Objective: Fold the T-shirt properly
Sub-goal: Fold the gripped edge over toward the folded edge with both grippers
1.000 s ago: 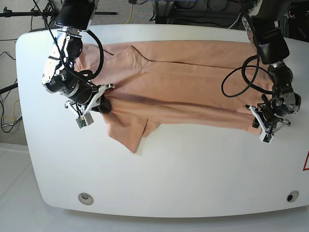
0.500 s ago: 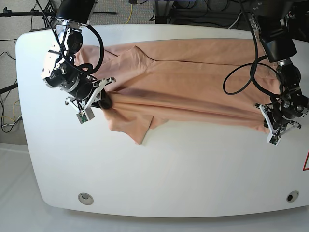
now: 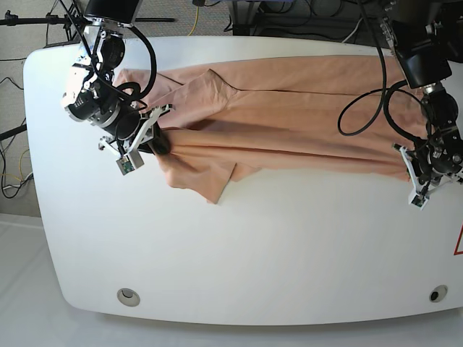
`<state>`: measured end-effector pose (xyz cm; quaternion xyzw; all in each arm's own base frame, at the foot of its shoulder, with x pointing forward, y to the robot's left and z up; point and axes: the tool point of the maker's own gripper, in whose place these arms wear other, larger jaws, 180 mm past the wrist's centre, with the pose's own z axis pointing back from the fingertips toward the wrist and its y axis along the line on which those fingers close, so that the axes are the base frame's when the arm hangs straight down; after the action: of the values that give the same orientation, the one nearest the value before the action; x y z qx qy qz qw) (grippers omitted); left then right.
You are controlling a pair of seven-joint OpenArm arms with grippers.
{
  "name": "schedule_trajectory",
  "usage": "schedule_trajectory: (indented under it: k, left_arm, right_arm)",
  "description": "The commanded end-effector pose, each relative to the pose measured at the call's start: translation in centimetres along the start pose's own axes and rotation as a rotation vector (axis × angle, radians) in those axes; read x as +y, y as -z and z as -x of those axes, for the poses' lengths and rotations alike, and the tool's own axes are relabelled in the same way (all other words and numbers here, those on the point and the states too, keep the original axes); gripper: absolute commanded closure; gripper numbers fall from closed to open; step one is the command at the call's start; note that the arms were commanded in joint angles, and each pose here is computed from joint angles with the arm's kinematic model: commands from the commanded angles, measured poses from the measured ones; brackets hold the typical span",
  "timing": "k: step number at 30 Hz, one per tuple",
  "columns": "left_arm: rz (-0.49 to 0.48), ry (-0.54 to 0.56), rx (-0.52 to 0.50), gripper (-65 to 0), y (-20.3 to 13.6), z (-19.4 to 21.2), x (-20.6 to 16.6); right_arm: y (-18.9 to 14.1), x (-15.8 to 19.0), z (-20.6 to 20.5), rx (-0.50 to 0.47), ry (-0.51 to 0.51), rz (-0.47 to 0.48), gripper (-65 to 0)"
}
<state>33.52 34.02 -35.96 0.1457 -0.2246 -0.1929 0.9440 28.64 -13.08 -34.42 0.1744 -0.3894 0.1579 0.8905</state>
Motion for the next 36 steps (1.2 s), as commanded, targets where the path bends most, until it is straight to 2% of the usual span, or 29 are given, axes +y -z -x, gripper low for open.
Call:
schedule_trajectory:
  k: [1,8,17,24,30,36]
  left_arm:
    - [-0.077,0.032,0.014,-3.0,-1.3,-0.7,2.1]
    - [-0.075,0.069,0.147,-3.0,-1.4,2.4,1.1]
    - [-0.082,0.165,0.210,-3.0,-2.3,4.1,-0.9]
    - [-0.072,0.188,0.243,-3.0,-2.4,5.8,-1.8]
    - [-0.154,0.231,0.331,-3.0,-2.8,7.5,-0.5]
    - [-0.195,0.276,0.388,-3.0,-3.0,8.4,-0.2]
  right_arm:
    - [-0.8,-0.5,-0.7,-0.021,-0.028,0.027,0.0]
    - [-1.0,-0.1,1.0,0.015,-0.012,0.021,0.0]
    - [-1.2,0.3,2.9,0.055,0.007,0.014,0.0]
    - [-1.5,0.7,4.7,0.093,0.024,0.009,0.0]
    - [-1.7,0.9,6.0,0.125,0.035,0.008,0.0]
    - [-2.0,0.7,7.0,0.150,0.038,0.011,0.0]
